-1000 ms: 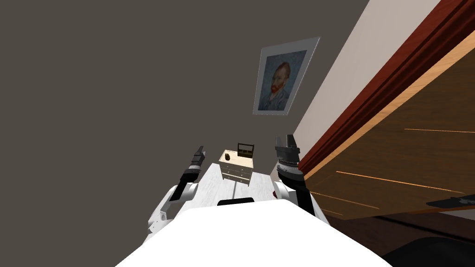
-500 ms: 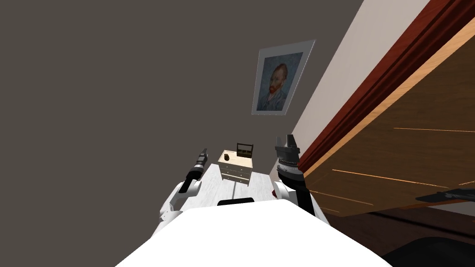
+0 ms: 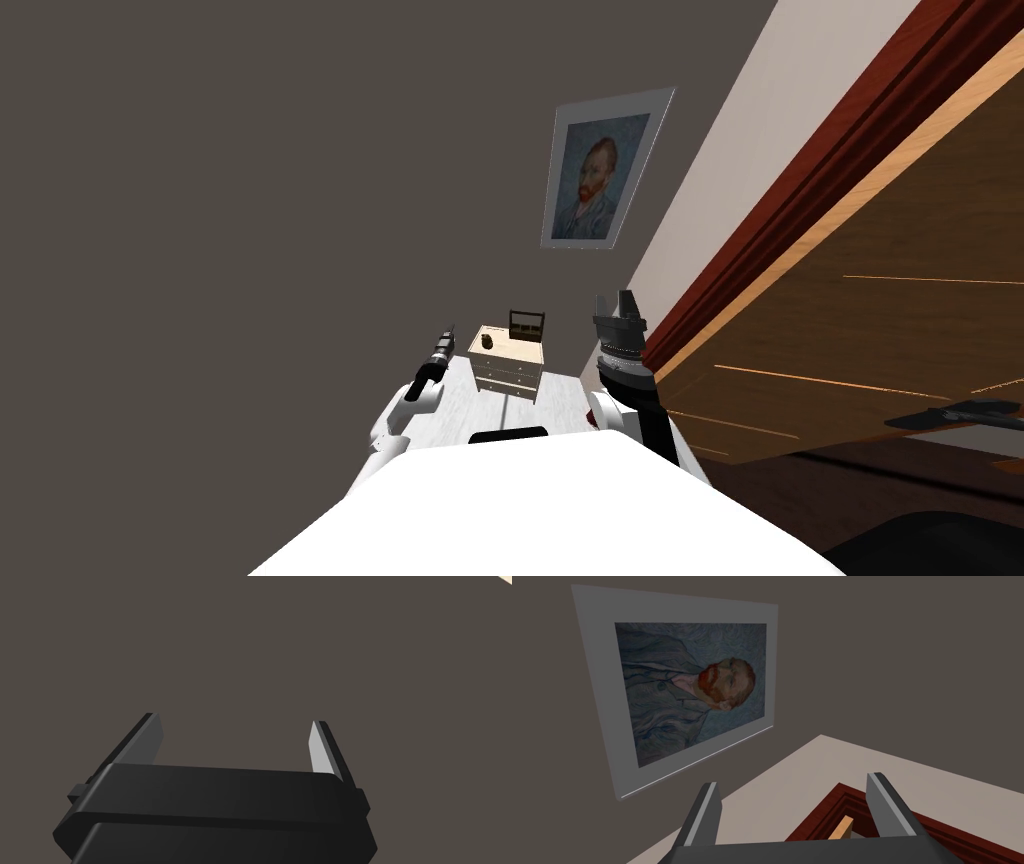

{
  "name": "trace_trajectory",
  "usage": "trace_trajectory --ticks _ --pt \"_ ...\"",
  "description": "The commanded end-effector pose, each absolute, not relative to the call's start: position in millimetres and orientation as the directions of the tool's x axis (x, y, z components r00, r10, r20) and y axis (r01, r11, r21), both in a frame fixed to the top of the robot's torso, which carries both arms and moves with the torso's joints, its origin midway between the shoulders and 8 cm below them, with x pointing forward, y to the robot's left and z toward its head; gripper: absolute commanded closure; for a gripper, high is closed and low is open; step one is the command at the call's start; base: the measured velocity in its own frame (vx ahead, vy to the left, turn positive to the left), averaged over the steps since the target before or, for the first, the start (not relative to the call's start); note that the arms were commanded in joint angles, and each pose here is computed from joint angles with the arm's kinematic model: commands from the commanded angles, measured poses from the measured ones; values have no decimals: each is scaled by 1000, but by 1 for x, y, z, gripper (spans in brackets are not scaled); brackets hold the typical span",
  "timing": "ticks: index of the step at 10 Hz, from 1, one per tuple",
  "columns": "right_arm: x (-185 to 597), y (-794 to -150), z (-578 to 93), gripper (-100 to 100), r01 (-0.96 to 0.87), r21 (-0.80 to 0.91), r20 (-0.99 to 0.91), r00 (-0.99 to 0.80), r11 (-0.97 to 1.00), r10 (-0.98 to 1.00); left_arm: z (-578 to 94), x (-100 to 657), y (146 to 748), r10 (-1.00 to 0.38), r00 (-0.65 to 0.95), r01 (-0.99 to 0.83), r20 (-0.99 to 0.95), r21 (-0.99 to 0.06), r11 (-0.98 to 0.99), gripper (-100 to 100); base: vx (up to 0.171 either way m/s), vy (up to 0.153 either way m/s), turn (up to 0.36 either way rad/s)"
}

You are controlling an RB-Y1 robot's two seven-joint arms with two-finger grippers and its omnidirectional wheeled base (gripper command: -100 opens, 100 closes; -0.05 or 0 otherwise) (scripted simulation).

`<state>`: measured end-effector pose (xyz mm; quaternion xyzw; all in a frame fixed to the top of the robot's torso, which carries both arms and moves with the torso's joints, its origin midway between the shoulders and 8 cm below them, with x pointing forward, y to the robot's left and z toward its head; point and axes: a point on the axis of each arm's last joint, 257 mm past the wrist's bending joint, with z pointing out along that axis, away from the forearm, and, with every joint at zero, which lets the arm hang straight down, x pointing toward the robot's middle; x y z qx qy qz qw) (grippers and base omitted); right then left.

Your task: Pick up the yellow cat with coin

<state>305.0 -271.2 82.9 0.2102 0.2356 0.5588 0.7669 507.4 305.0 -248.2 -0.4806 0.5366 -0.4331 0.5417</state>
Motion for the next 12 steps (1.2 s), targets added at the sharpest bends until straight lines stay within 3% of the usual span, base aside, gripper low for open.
trace_trajectory --ticks 1,12 --pt "305 -271 83 0 -758 586 -126 265 287 956 -270 513 300 -987 37 -112 -156 -982 151 -100 33 9 -26" --pt "305 -271 83 0 -758 586 -126 265 287 956 -361 531 255 -994 -36 -388 -103 -915 109 -100 51 15 -27"
